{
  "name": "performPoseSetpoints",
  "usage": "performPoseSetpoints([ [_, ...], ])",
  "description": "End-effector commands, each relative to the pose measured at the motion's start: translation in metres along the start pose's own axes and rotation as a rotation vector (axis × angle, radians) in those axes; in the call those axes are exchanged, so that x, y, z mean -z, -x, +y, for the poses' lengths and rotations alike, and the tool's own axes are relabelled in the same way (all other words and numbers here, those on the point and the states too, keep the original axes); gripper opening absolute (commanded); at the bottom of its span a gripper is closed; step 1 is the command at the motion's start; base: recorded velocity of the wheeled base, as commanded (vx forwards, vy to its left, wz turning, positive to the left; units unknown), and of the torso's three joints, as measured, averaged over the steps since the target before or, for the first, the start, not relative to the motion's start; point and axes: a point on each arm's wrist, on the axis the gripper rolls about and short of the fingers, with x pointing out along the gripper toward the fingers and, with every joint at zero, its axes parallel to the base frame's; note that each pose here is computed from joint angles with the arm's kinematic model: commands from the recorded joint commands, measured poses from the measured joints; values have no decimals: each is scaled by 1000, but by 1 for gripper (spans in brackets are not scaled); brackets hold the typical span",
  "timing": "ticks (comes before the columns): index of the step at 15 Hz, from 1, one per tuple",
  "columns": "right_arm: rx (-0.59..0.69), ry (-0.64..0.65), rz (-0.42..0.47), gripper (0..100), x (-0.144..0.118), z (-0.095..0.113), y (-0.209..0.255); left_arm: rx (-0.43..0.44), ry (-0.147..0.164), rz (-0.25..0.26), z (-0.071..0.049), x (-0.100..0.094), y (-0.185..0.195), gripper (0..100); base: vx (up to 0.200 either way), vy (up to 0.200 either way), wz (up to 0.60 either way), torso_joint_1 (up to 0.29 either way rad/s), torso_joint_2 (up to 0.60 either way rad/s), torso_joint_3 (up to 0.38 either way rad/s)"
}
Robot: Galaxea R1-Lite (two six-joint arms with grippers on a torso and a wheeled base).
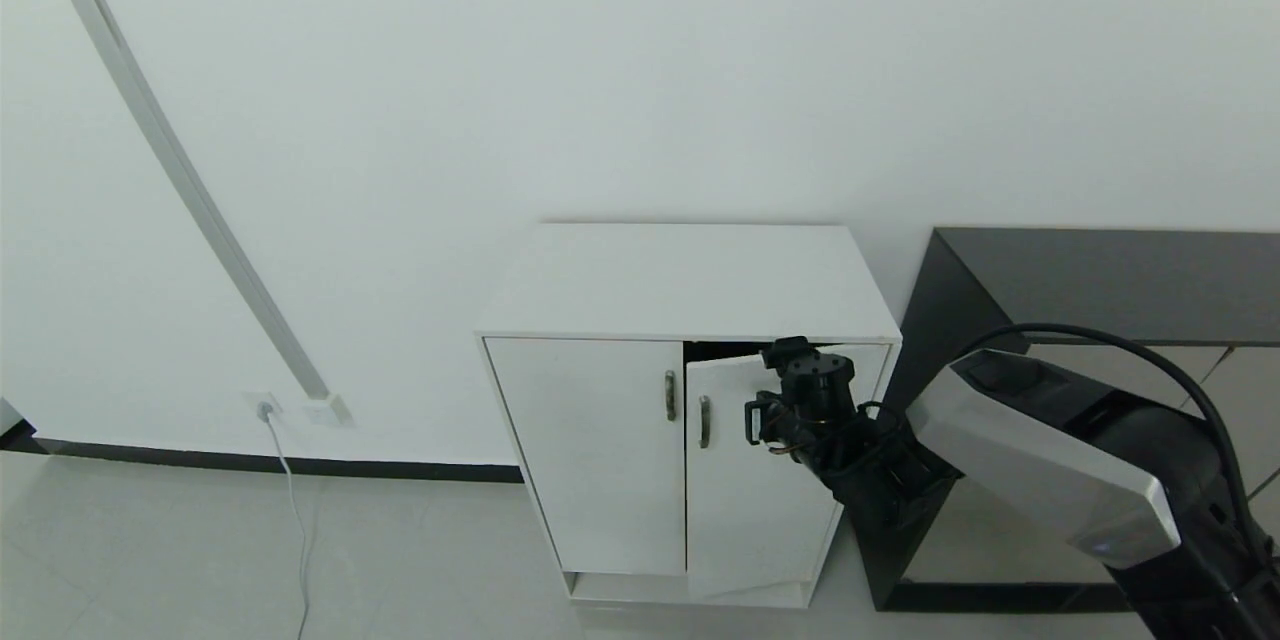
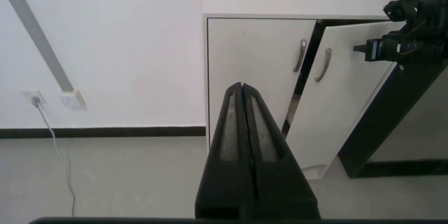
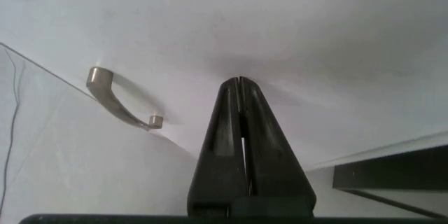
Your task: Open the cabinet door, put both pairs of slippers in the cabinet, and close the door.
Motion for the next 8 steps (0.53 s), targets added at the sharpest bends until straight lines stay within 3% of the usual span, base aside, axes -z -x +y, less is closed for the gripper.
performPoseSetpoints([
  [1,4,-4,-8,0,-2,0,-8,0,0,1,0,0,0,0,0,0,0,0,0,0],
  [8,16,-7,-7,0,-10,-2,-20,0,0,1,0,0,0,0,0,0,0,0,0,0],
])
